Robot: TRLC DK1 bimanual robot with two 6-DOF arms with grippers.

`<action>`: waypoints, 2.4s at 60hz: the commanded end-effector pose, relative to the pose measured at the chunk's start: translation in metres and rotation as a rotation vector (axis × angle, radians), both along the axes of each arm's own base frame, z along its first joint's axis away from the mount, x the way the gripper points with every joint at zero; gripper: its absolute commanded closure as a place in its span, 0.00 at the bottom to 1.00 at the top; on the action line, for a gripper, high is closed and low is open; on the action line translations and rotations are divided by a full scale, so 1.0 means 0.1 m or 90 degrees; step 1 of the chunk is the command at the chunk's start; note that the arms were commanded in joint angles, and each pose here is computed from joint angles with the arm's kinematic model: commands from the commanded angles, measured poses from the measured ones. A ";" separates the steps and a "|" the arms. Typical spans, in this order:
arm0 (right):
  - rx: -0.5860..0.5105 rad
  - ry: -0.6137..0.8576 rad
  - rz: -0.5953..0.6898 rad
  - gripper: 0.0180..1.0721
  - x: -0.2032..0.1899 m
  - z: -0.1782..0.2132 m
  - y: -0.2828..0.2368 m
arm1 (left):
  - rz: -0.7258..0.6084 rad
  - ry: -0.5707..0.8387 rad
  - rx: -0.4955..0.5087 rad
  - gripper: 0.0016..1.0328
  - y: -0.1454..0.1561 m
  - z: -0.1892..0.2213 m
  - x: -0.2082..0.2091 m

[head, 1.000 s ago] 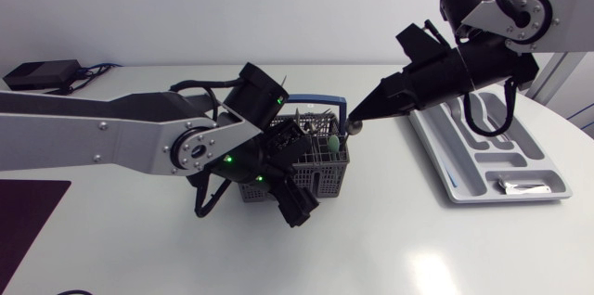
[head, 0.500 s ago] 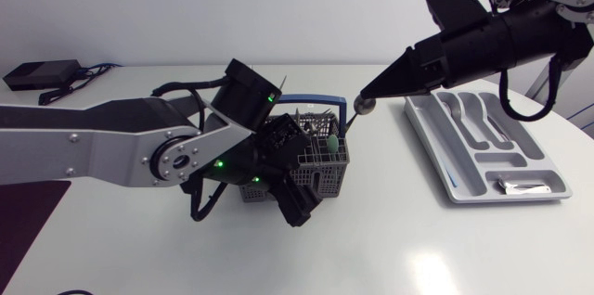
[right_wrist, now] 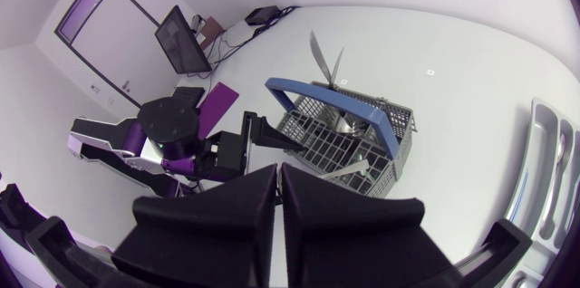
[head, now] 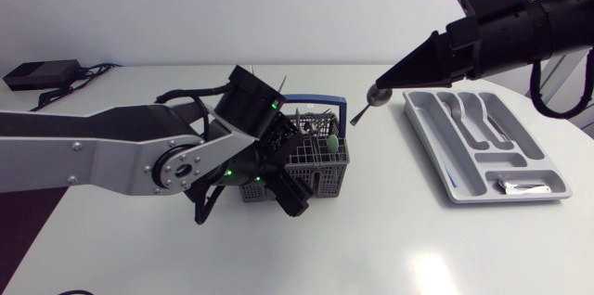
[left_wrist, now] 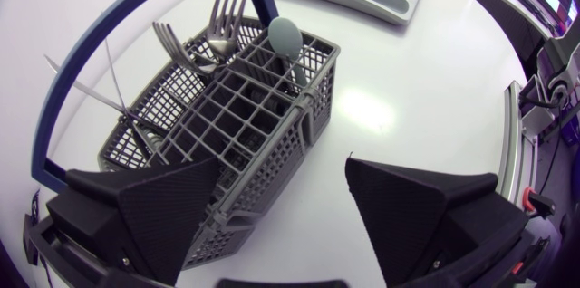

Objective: Sort the cutlery from the basket into the organizer compartments.

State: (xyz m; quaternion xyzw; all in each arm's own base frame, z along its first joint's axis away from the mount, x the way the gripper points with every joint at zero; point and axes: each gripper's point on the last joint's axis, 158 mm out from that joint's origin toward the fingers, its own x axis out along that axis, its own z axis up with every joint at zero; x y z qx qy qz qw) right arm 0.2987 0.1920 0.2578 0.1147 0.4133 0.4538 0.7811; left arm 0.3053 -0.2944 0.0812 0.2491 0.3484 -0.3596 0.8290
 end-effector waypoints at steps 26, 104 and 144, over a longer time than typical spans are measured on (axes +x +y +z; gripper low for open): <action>-0.052 -0.015 -0.062 0.94 -0.16 0.09 -0.68 | 0.054 0.024 -0.019 0.06 -0.02 -0.07 0.06; -0.392 0.106 -0.454 0.94 0.10 -2.28 -3.72 | 0.054 0.056 -0.021 0.06 -0.01 -0.13 0.03; -0.341 0.019 -0.395 0.61 0.35 -1.83 -3.05 | 0.053 0.060 -0.023 0.06 0.01 -0.13 0.02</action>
